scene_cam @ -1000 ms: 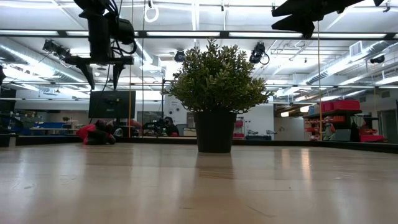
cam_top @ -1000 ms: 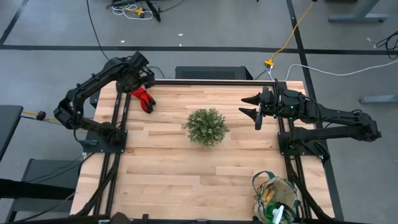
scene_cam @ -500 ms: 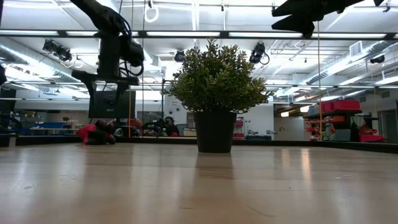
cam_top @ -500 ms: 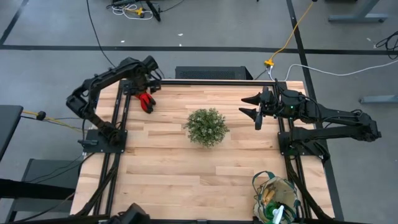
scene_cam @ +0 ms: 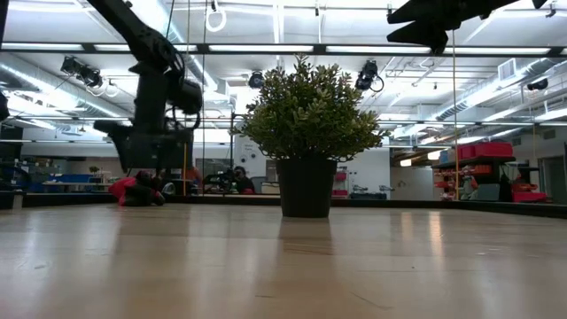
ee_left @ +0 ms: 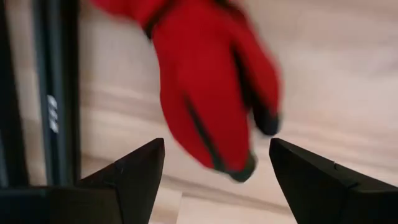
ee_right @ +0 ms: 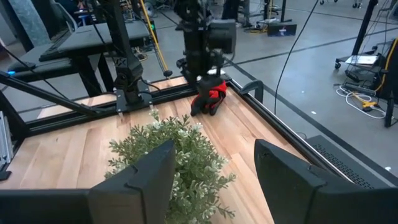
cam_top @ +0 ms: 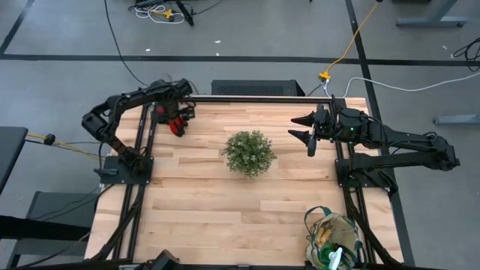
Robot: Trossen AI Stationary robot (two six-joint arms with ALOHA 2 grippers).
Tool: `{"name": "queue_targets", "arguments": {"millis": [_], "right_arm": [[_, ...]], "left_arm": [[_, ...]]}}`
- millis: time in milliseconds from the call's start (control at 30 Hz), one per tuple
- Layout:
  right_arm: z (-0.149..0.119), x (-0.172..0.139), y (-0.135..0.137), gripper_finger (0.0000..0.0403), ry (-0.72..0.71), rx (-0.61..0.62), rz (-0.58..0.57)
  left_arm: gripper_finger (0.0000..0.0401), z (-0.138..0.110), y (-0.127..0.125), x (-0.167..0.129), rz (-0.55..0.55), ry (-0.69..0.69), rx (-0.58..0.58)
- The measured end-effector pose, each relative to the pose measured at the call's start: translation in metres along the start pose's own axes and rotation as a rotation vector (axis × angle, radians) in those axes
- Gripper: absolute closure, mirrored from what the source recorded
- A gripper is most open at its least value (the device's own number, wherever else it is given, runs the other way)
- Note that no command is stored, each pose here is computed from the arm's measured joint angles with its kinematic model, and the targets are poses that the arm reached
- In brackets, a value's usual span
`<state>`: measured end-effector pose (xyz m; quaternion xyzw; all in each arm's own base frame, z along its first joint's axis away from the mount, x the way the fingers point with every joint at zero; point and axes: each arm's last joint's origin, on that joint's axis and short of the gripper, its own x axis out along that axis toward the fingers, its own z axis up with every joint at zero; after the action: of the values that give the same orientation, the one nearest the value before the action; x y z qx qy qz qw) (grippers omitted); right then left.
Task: Pick & Place Garden tools in Gardening bag
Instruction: Put the red gloves into the white gardening bag
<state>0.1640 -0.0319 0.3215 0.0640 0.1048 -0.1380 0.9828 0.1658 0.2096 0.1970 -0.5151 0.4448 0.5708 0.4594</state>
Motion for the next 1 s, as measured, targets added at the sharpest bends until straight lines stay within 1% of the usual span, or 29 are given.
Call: {"name": "queue_targets", "arguments": {"millis": [133, 267, 567, 867, 1000], "right_arm": [[0.000, 0.000, 0.000, 0.0183, 0.000, -0.012, 0.000], [0.000, 0.000, 0.000, 0.0183, 0.000, -0.005, 0.000], [0.000, 0.000, 0.000, 0.0183, 0.000, 0.003, 0.000], [0.000, 0.000, 0.000, 0.0183, 0.000, 0.002, -0.001], [0.000, 0.000, 0.000, 0.0183, 0.000, 0.002, -0.001]], "left_arm": [[0.0101, -0.008, 0.005, 0.016, 0.002, 0.044, -0.005], [0.0101, -0.011, 0.008, 0.027, -0.001, 0.041, -0.019], [0.0101, -0.004, 0.003, 0.029, -0.073, -0.033, -0.031], [0.0101, -0.002, 0.004, 0.029, -0.045, -0.064, -0.035], [0.0101, -0.002, 0.003, 0.035, -0.023, -0.049, -0.032]]}}
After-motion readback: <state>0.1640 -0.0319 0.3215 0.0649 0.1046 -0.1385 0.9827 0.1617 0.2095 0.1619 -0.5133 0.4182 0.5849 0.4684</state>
